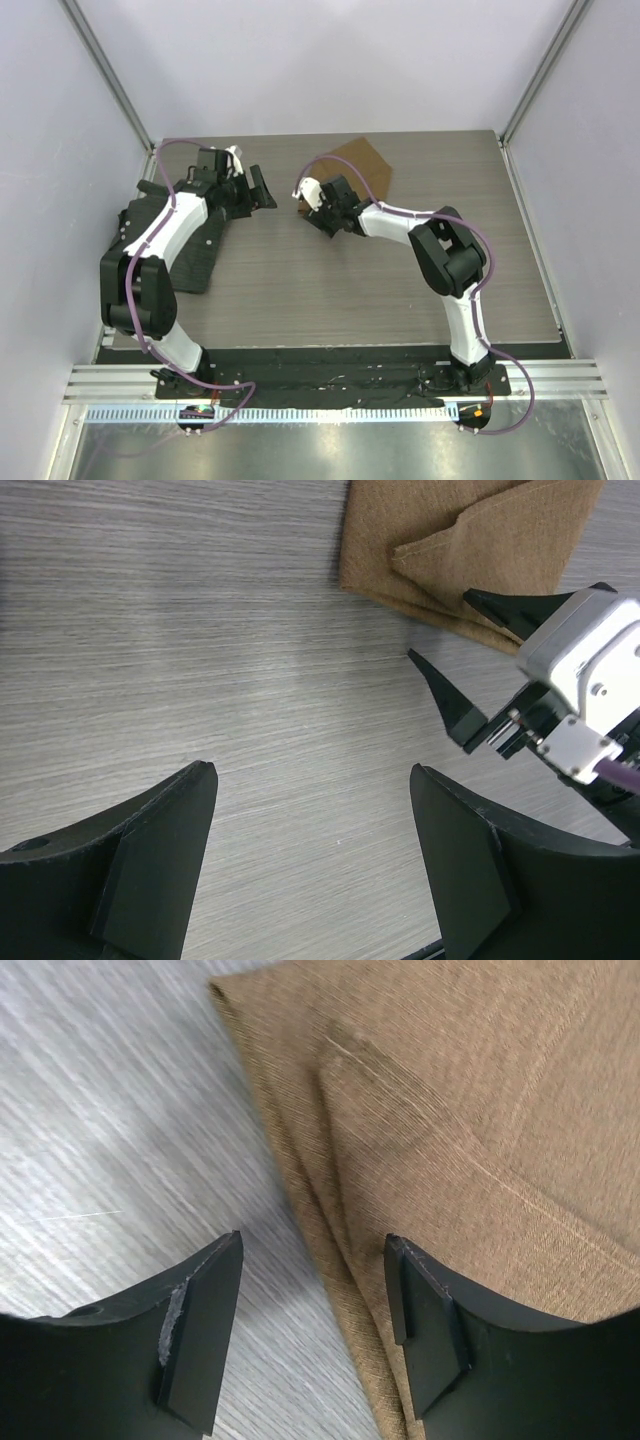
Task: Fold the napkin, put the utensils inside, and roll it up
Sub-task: Fold the napkin
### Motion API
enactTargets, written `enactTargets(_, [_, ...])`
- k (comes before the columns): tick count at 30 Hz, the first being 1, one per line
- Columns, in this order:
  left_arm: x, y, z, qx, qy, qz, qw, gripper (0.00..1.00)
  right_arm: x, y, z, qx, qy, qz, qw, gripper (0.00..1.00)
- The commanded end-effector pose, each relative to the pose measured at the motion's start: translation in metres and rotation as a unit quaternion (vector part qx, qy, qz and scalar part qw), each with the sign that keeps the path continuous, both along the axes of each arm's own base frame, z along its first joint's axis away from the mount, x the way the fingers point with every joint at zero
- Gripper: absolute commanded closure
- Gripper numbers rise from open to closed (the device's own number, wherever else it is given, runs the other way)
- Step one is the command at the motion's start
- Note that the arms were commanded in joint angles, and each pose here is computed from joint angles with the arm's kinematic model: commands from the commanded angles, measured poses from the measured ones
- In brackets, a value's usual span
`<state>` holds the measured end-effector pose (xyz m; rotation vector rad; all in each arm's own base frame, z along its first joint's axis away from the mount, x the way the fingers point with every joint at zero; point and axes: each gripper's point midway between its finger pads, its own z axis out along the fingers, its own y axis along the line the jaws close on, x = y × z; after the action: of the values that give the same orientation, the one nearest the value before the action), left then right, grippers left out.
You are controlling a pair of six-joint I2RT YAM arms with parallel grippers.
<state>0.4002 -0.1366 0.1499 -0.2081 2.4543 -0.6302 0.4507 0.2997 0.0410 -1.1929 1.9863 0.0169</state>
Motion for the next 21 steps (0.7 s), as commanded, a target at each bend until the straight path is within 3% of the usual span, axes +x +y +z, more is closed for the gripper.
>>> enactTargets(1, [0.0,-0.002,0.011,-0.013,-0.011,-0.004,1.0,0.17,0.012,0.015,0.025,0.007,-0.049,0.024,0.998,0.32])
enactTargets(9, [-0.001,-0.001,0.015,-0.012,-0.014,-0.005,1.0,0.17,0.021,0.018,0.005,-0.023,-0.038,0.034,0.998,0.35])
enactTargets(21, [-0.003,-0.002,0.022,-0.017,-0.022,-0.007,1.0,0.17,0.006,0.018,-0.014,-0.021,0.006,0.044,0.999,0.8])
